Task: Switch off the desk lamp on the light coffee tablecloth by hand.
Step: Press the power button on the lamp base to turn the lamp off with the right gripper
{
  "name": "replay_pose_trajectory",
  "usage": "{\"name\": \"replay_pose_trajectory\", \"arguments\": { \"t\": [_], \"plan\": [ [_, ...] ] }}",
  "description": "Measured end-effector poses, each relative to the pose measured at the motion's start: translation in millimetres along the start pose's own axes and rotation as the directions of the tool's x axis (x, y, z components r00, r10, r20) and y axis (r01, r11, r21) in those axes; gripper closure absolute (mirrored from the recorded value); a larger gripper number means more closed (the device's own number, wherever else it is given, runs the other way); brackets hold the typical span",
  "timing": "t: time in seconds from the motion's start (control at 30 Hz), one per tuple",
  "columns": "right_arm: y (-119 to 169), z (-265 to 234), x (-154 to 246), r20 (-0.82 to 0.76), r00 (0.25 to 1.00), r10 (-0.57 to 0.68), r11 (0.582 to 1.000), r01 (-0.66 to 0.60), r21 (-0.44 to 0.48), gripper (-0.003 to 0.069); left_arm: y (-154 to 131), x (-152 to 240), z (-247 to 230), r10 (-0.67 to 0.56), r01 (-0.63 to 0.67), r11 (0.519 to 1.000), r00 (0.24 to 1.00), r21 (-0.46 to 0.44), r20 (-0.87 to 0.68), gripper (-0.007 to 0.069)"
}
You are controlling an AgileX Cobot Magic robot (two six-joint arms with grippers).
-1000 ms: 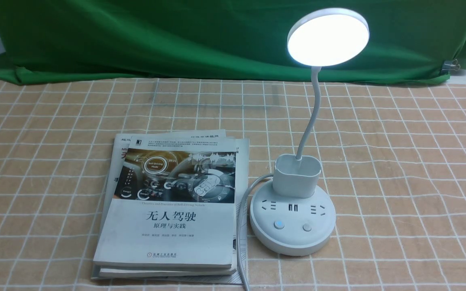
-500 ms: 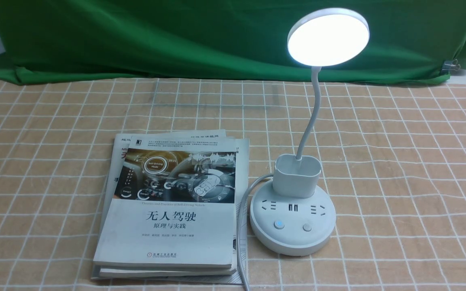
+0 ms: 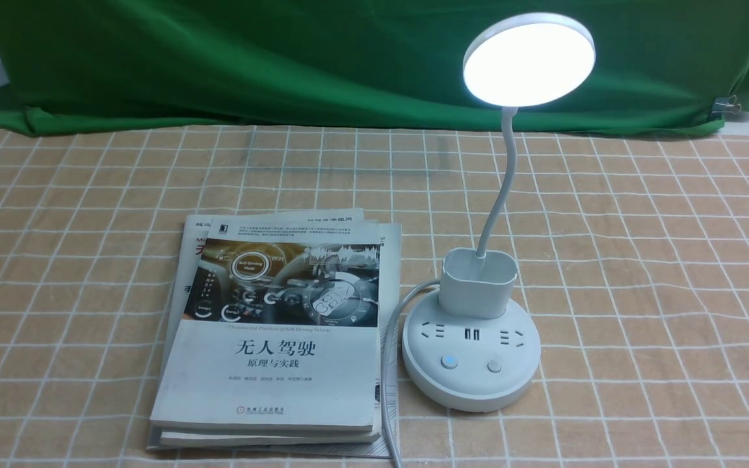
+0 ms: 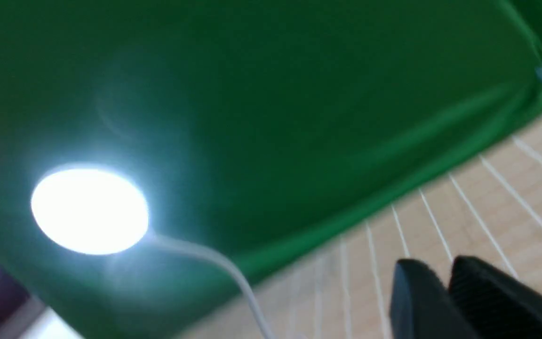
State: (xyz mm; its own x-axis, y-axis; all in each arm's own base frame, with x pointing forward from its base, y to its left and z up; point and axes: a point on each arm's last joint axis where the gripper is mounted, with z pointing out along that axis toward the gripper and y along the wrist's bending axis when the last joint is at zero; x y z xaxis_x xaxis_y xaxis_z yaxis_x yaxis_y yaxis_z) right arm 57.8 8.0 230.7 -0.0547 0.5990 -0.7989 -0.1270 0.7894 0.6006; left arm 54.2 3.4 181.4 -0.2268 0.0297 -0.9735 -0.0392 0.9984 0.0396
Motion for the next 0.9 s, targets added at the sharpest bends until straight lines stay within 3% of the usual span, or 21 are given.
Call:
{"name": "replay_pose_trajectory", "arguments": {
  "t": [0.17, 0.23, 0.27, 0.3, 0.4, 0.67, 0.9],
  "plan": [
    [32.4, 12.0, -30.1, -0.302, 0.937, -0.175, 0.981, 0.193, 0.032, 0.0614, 0.0, 0.0, 0.0, 0.000, 0.000, 1.000, 1.000, 0.000, 0.000, 0.0621],
    [44.6, 23.5, -38.8, -0.468, 0.850, -0.240, 0.958, 0.286, 0.027, 0.0617, 0.0, 0.0, 0.0, 0.000, 0.000, 1.000, 1.000, 0.000, 0.000, 0.0621],
    [49.8, 34.3, -40.4, -0.572, 0.772, -0.275, 0.938, 0.347, 0.017, 0.0619, 0.0, 0.0, 0.0, 0.000, 0.000, 1.000, 1.000, 0.000, 0.000, 0.0621],
    [51.0, 33.6, -41.9, -0.577, 0.766, -0.284, 0.935, 0.354, 0.011, 0.0619, 0.0, 0.0, 0.0, 0.000, 0.000, 1.000, 1.000, 0.000, 0.000, 0.0621],
    [58.0, 64.9, -38.5, -0.763, 0.565, -0.316, 0.890, 0.454, -0.032, 0.0619, 0.0, 0.0, 0.0, 0.000, 0.000, 1.000, 1.000, 0.000, 0.000, 0.0621],
    [66.9, 138.3, 8.6, -0.921, 0.224, -0.319, 0.843, 0.512, -0.167, 0.0624, 0.0, 0.0, 0.0, 0.000, 0.000, 1.000, 1.000, 0.000, 0.000, 0.0621],
    [91.8, 188.8, 70.2, -0.927, 0.027, -0.375, 0.807, 0.501, -0.312, 0.0623, 0.0, 0.0, 0.0, 0.000, 0.000, 1.000, 1.000, 0.000, 0.000, 0.0621]
  ]
}}
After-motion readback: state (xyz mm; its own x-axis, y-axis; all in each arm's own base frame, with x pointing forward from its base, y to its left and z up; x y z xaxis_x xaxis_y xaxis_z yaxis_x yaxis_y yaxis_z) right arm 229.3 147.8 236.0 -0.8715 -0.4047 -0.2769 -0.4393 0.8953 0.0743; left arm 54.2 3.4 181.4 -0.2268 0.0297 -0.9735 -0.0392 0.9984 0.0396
